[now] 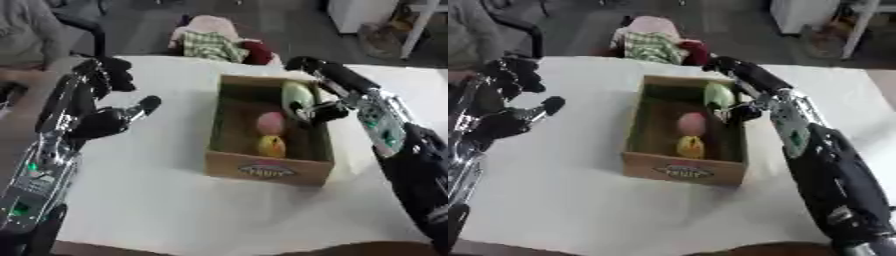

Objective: Pick up objects on the table and place them in the box.

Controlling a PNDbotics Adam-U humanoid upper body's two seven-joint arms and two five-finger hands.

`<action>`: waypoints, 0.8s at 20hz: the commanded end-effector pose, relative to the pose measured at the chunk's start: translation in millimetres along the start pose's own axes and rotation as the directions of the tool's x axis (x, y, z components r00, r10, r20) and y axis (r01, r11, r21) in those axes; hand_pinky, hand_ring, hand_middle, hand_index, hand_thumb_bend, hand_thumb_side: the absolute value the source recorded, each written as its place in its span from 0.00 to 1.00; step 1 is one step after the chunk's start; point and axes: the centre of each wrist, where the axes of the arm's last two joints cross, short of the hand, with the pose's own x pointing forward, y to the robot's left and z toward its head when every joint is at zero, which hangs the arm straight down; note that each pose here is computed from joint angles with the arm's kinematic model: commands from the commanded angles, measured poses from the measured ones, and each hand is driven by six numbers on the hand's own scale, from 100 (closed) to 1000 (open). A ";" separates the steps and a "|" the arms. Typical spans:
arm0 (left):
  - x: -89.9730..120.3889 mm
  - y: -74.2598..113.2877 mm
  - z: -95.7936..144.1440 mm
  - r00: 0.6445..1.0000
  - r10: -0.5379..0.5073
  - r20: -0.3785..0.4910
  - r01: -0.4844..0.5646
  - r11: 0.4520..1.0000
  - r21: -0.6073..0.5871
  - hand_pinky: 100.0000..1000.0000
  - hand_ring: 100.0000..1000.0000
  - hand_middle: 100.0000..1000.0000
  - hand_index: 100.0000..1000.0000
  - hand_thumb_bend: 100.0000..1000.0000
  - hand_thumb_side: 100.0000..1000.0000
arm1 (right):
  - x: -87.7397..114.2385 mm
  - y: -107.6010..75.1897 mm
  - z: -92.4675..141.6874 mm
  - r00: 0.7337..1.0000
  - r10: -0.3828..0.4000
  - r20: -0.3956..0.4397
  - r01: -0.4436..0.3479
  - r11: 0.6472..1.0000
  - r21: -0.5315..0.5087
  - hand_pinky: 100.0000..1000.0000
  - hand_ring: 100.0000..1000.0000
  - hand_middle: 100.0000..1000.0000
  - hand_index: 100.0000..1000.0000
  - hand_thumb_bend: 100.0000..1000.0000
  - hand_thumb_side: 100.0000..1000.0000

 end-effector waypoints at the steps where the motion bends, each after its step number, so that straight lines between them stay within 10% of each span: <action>1: 6.5 8.3 0.2 0.999 -0.024 0.022 0.023 0.999 0.023 0.65 0.50 0.46 0.63 0.65 0.00 | -0.7 -41.0 9.5 1.000 -0.017 0.005 0.018 0.993 -0.119 0.87 1.00 0.94 0.90 0.06 0.00; 16: -3.3 16.8 11.3 0.999 -0.045 -0.013 0.046 0.996 0.080 0.65 0.50 0.46 0.63 0.65 0.00 | -8.9 -74.1 94.2 0.964 -0.262 -0.049 0.240 0.933 -0.268 0.71 1.00 0.81 0.81 0.00 0.00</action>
